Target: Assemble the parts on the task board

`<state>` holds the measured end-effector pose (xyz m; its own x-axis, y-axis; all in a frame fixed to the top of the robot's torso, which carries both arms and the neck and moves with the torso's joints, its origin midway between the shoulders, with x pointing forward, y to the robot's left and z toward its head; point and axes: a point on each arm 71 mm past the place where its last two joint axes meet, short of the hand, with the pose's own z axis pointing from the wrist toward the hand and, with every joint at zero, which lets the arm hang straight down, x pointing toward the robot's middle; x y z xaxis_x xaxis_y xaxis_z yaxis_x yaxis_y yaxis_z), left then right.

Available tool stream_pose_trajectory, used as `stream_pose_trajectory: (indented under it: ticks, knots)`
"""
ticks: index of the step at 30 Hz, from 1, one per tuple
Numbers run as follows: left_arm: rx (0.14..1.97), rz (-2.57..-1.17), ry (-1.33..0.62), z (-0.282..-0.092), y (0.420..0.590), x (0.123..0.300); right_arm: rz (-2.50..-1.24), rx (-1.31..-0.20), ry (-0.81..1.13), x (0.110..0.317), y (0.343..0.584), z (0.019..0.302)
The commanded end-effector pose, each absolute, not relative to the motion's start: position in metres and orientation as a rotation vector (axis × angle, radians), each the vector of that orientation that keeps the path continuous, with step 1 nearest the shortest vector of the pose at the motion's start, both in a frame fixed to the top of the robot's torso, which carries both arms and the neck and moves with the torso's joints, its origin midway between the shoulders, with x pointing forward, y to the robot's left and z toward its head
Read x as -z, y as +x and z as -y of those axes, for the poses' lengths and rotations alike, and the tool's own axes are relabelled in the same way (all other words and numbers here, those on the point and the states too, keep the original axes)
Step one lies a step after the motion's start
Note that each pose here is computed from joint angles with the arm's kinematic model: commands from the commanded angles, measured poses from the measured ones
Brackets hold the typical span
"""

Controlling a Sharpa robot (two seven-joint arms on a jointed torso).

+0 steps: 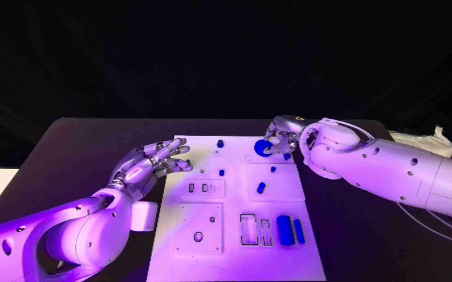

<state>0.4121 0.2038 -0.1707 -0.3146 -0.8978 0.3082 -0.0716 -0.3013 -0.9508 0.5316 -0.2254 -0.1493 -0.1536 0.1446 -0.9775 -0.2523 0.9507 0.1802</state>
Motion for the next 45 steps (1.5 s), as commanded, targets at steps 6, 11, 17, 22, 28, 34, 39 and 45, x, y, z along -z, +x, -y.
stream_pose_trajectory:
  ticks: [6,11,17,22,28,34,39,45]
  knots:
    - [1.714,-1.303,-1.278,-0.201,0.412,0.169,-1.726,-0.339,-0.096,0.153,0.532,0.222]
    - [1.714,-1.303,-1.278,-0.201,0.412,0.169,-1.729,-0.331,-0.099,0.155,0.533,0.221]
    - [1.715,-1.303,-1.278,-0.201,0.412,0.169,-1.709,-0.295,-0.136,0.155,0.532,0.219]
    - [1.715,-1.304,-1.278,-0.202,0.412,0.169,-1.681,-0.263,-0.179,0.155,0.530,0.216]
    - [1.715,-1.304,-1.278,-0.202,0.412,0.169,-1.623,-0.287,-0.197,0.152,0.527,0.210]
    - [1.716,-1.305,-1.278,-0.201,0.412,0.169,-1.583,-0.311,-0.205,0.149,0.524,0.204]
    - [1.715,-1.306,-1.279,-0.201,0.412,0.169,-1.534,-0.340,-0.197,0.145,0.521,0.201]
    - [1.716,-1.310,-1.281,-0.201,0.412,0.170,-1.438,-0.409,-0.212,0.135,0.512,0.187]
